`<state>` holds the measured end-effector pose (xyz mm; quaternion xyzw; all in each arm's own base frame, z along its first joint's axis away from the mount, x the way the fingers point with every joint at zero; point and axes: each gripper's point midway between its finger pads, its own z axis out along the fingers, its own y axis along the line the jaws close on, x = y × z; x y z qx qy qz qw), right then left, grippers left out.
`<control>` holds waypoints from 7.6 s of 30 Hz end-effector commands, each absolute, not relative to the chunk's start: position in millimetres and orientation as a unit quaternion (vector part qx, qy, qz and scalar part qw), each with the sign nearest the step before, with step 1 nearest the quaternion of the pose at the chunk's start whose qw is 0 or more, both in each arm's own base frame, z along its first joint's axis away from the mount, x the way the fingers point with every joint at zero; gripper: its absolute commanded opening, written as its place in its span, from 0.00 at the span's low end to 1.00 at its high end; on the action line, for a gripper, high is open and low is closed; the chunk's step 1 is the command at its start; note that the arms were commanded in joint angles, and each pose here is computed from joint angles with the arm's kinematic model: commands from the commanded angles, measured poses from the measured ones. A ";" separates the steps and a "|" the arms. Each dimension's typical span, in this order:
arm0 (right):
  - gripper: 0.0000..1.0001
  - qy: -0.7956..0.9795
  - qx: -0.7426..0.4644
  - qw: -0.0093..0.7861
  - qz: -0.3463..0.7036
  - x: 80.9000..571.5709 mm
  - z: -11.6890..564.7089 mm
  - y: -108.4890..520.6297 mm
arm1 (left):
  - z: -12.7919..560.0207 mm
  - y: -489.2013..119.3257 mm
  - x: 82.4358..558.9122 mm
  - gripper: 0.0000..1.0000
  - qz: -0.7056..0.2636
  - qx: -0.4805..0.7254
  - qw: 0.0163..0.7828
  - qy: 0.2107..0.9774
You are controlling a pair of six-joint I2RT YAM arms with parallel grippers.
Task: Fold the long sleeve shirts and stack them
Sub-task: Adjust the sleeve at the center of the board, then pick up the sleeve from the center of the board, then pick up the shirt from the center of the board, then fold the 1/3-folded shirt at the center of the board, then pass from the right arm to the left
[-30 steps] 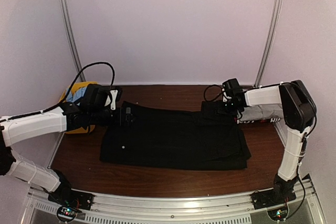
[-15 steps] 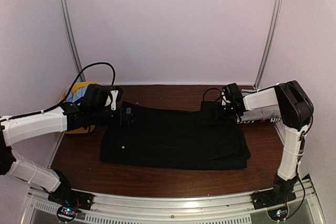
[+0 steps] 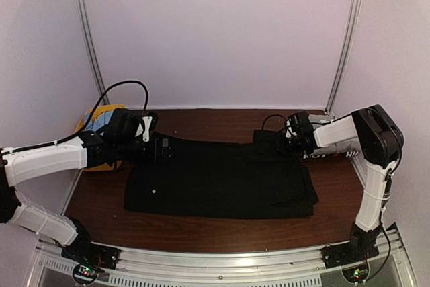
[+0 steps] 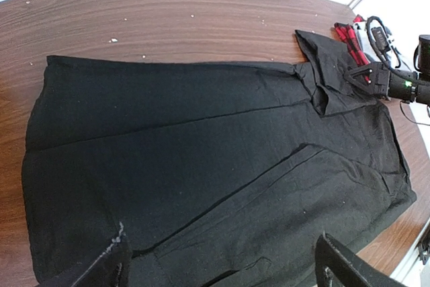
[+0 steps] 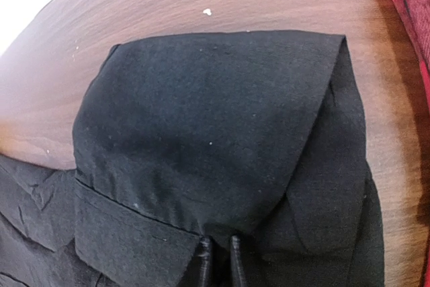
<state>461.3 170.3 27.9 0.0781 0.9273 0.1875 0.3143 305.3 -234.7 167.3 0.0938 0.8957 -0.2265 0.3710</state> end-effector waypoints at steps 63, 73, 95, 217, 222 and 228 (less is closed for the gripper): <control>0.23 0.924 0.029 0.253 0.285 280.6 54.2 178.6 | 131.6 -251.1 315.0 0.96 -0.228 0.117 0.340 0.905; 0.33 0.934 0.034 0.242 0.259 272.1 39.0 179.1 | 128.6 -253.5 314.4 0.96 -0.231 0.120 0.335 0.906; 0.00 0.908 0.036 0.295 0.296 277.4 68.6 195.5 | 122.9 -238.0 329.7 0.96 -0.171 0.113 0.356 0.912; 0.00 0.851 -0.169 0.353 0.350 238.1 306.5 213.2 | 188.8 -260.3 372.4 0.72 -0.083 0.393 0.354 0.844; 0.00 0.835 -0.190 0.314 0.410 248.2 293.1 245.9 | 238.9 -309.1 344.7 0.72 -0.148 0.428 0.449 0.771; 0.00 0.812 -0.194 0.261 0.485 254.8 282.0 277.5 | 270.3 -362.1 290.6 0.74 -0.201 0.504 0.535 0.648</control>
